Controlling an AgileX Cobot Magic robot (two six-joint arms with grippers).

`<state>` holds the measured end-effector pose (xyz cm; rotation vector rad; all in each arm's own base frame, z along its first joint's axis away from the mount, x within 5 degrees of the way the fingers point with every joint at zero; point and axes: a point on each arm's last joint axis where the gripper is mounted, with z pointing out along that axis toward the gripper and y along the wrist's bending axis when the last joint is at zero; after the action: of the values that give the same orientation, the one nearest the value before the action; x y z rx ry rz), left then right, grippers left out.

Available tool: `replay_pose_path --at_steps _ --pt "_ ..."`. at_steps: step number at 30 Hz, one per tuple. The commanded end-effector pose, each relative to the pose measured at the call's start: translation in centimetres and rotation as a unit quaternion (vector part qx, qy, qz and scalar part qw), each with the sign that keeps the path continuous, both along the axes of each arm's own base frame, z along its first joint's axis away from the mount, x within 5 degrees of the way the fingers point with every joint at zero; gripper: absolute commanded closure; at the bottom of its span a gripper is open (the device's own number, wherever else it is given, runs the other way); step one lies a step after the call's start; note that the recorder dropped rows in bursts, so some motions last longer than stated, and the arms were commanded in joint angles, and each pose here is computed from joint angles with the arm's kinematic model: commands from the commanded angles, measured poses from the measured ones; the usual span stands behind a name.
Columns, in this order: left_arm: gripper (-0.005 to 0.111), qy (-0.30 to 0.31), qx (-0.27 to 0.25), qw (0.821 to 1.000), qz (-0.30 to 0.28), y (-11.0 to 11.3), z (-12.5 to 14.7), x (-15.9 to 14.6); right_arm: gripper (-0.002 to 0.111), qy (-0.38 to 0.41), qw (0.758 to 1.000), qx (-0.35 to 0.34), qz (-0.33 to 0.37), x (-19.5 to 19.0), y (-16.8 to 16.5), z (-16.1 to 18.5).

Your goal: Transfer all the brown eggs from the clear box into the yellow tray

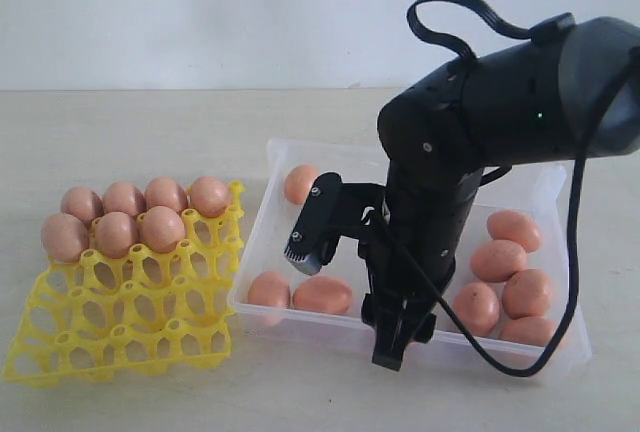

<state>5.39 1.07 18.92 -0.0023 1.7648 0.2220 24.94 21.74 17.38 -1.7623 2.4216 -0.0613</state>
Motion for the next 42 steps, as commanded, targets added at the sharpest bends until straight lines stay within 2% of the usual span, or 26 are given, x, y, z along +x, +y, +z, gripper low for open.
replay_pose_path --at_steps 1,15,23,42 --pt "0.085 0.000 -0.002 1.000 0.001 0.0 -0.1 0.0 0.048 -0.016 1.000 0.004 0.000 0.7 0.3 1.5" --pt "0.085 0.000 -0.002 1.000 0.001 0.0 -0.1 0.0 0.048 -0.038 0.999 0.028 -0.004 0.7 0.4 4.3" --pt "0.085 0.000 -0.002 1.000 0.001 0.0 -0.1 0.0 0.048 -0.085 0.996 0.011 0.010 1.5 0.1 4.6" --pt "0.085 0.000 -0.002 1.000 0.001 0.0 -0.1 0.0 0.048 -0.064 0.998 -0.016 0.008 2.1 0.5 1.9"
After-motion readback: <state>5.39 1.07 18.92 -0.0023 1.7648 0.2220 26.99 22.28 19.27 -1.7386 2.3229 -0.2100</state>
